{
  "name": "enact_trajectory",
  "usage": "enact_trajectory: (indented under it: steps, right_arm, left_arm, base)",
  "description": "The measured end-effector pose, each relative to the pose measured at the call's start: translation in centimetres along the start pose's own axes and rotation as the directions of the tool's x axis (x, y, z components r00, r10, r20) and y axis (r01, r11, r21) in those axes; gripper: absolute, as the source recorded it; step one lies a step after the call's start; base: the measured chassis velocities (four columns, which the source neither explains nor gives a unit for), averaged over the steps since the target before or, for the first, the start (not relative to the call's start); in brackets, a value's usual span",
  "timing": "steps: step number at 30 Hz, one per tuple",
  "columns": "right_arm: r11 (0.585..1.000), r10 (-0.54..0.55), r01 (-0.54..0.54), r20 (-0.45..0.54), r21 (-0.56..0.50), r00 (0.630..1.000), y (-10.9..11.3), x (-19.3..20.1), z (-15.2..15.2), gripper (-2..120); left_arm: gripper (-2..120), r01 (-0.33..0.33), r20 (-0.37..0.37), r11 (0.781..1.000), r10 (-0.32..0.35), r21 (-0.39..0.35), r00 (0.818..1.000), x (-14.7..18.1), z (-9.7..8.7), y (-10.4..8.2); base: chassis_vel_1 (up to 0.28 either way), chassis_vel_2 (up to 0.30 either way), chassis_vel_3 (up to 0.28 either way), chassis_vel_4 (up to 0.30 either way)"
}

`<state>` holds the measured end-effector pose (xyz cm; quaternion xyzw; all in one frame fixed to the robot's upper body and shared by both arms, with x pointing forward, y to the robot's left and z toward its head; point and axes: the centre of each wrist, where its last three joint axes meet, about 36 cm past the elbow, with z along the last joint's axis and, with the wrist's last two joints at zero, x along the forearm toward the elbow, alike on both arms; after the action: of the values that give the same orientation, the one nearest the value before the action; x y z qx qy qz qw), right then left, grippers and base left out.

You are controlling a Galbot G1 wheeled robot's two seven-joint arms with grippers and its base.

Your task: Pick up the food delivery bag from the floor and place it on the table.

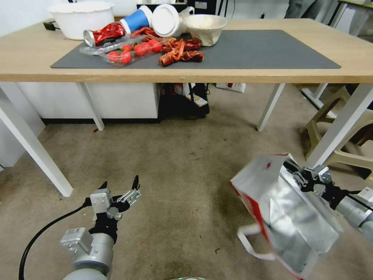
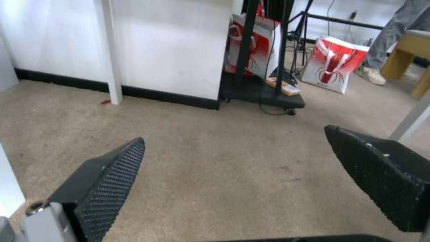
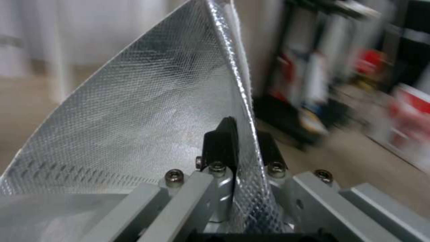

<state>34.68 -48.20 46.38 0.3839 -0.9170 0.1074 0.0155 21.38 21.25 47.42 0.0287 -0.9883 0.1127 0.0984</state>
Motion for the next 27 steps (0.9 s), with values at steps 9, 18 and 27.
enact_trajectory:
  steps: [9, 18, 27]
  right_arm:
    - [0.955, -0.28, 0.292, 0.171, -0.053, 0.945, -0.3, -0.8, -2.3, 0]
    - [0.902, -0.373, 0.416, 0.281, -0.113, 0.884, 0.6, -1.5, -3.7, 0]
    - [0.826, -0.459, 0.532, 0.327, -0.187, 0.826, 0.2, -0.7, -3.4, 0]
  left_arm:
    - [100, 0.018, 0.013, 1.0, -0.018, 0.01, 1.0, 0.1, -0.5, 0.3]
    - [100, 0.023, 0.017, 0.999, -0.024, 0.027, 1.0, 0.2, -0.9, 0.5]
    - [100, 0.049, 0.033, 0.999, -0.05, 0.016, 0.998, 0.1, -0.9, 0.6]
  base:
    - [0.0, 0.0, 0.0, 0.0]
    - [0.0, 0.0, 0.0, 0.0]
    - [0.0, 0.0, 0.0, 0.0]
